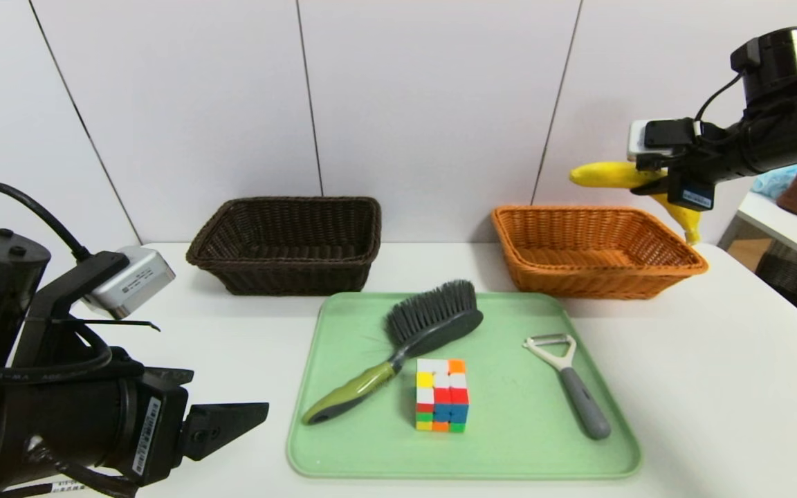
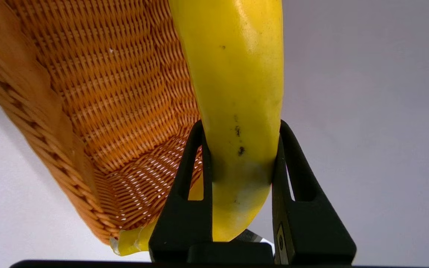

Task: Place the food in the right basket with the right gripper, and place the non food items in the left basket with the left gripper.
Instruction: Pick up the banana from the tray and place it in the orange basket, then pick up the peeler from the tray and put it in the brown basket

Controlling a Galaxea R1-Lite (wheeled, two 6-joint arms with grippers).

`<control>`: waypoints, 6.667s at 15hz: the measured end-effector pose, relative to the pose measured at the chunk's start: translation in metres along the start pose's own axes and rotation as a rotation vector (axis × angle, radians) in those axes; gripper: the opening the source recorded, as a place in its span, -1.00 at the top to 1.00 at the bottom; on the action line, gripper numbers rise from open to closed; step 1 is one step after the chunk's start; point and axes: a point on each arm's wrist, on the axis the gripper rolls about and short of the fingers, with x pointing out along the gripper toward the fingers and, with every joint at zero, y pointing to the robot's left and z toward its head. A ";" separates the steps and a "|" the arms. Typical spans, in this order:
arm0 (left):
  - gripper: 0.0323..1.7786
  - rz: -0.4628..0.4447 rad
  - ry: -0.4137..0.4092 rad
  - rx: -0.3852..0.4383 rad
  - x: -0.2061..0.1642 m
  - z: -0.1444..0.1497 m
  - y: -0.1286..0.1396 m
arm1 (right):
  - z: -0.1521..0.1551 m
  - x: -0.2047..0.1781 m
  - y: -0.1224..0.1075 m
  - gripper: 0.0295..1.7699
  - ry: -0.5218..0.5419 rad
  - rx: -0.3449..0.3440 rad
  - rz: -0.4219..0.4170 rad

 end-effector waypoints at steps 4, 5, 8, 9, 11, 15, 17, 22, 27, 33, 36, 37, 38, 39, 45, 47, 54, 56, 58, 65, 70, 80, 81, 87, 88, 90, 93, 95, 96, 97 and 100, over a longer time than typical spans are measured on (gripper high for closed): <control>-0.90 0.000 -0.001 0.014 0.000 0.000 0.000 | -0.006 0.023 0.007 0.54 0.041 -0.029 0.038; -0.90 0.000 -0.001 0.016 0.000 0.000 0.000 | -0.008 0.028 0.009 0.54 0.050 -0.035 0.048; -0.90 -0.001 -0.003 0.024 0.000 0.000 0.000 | -0.009 0.043 0.011 0.54 0.071 -0.048 0.036; -0.90 -0.001 -0.004 0.024 0.000 0.000 0.000 | -0.008 0.048 0.012 0.54 0.069 -0.055 0.039; -0.90 -0.001 -0.004 0.024 0.001 0.001 0.000 | -0.004 0.056 0.016 0.54 0.078 -0.066 0.052; -0.90 -0.001 -0.004 0.024 0.001 0.000 0.000 | -0.001 0.069 0.022 0.54 0.088 -0.076 0.068; -0.90 0.000 -0.003 0.024 0.001 0.000 0.000 | -0.001 0.072 0.021 0.43 0.087 -0.089 0.057; -0.90 0.000 -0.003 0.024 0.002 0.001 0.000 | -0.004 0.073 0.021 -0.22 0.091 -0.085 0.052; -0.90 0.000 -0.002 0.024 0.002 0.000 0.000 | -0.004 0.066 0.018 -0.56 0.093 -0.087 0.040; -0.90 0.000 -0.006 0.022 0.002 0.001 0.000 | 0.017 0.004 -0.001 -0.76 0.006 -0.006 -0.056; -0.90 -0.001 -0.011 0.023 0.000 0.001 0.000 | 0.042 -0.043 -0.007 -0.81 -0.078 0.211 -0.102; -0.90 -0.002 -0.015 0.022 -0.001 0.001 0.000 | 0.051 -0.061 -0.009 -0.83 -0.113 0.300 -0.126; -0.90 -0.003 -0.019 0.022 -0.002 0.001 0.000 | 0.059 -0.081 -0.010 -0.84 -0.149 0.379 -0.151; -0.90 -0.003 -0.024 0.021 -0.003 0.001 0.000 | 0.065 -0.100 -0.012 -0.85 -0.184 0.457 -0.176; -0.90 -0.008 -0.045 0.014 -0.010 0.000 0.001 | 0.097 -0.180 0.014 -0.89 -0.300 1.027 -0.211; -0.90 -0.010 -0.050 0.013 -0.013 -0.001 0.001 | 0.103 -0.178 0.039 -0.90 -0.220 1.212 -0.188; -0.90 -0.011 -0.055 0.011 -0.020 -0.011 0.004 | 0.096 -0.159 0.119 -0.91 0.210 1.477 0.017; -0.90 -0.012 -0.063 0.011 -0.021 -0.011 0.004 | 0.098 -0.163 0.127 -0.91 0.281 1.488 0.073; -0.90 -0.014 -0.070 0.012 -0.022 -0.010 0.004 | 0.101 -0.171 0.127 -0.91 0.344 1.498 0.167; -0.90 -0.015 -0.073 0.012 -0.023 -0.010 0.004 | 0.116 -0.153 0.114 -0.91 0.631 1.488 0.421; -0.90 -0.015 -0.075 0.012 -0.023 -0.010 0.004 | 0.130 -0.101 0.112 -0.92 0.707 1.467 0.485; -0.90 -0.013 -0.076 0.010 -0.022 -0.009 0.004 | 0.134 -0.046 0.126 -0.92 0.843 1.441 0.567; -0.90 -0.013 -0.075 0.010 -0.022 -0.009 0.004 | 0.134 -0.043 0.128 -0.92 0.851 1.437 0.569; -0.90 -0.013 -0.073 0.010 -0.022 -0.010 0.004 | 0.134 -0.018 0.138 -0.92 0.850 1.431 0.571; -0.90 -0.013 -0.072 0.010 -0.022 -0.011 0.005 | 0.134 -0.013 0.141 -0.92 0.848 1.424 0.572; -0.90 -0.014 -0.073 0.010 -0.022 -0.011 0.005 | 0.133 -0.007 0.146 -0.92 0.843 1.421 0.570; -0.90 -0.015 -0.073 0.011 -0.023 -0.011 0.005 | 0.132 -0.004 0.149 -0.92 0.851 1.406 0.577; -0.90 -0.016 -0.074 0.012 -0.023 -0.011 0.005 | 0.132 -0.003 0.150 -0.92 0.852 1.398 0.580; -0.90 -0.016 -0.074 0.012 -0.023 -0.011 0.005 | 0.132 -0.001 0.150 -0.92 0.844 1.398 0.579; -0.90 -0.016 -0.074 0.012 -0.023 -0.011 0.004 | 0.132 0.002 0.151 -0.92 0.828 1.399 0.576; -0.90 -0.016 -0.074 0.012 -0.023 -0.011 0.005 | 0.131 0.007 0.155 -0.92 0.800 1.386 0.570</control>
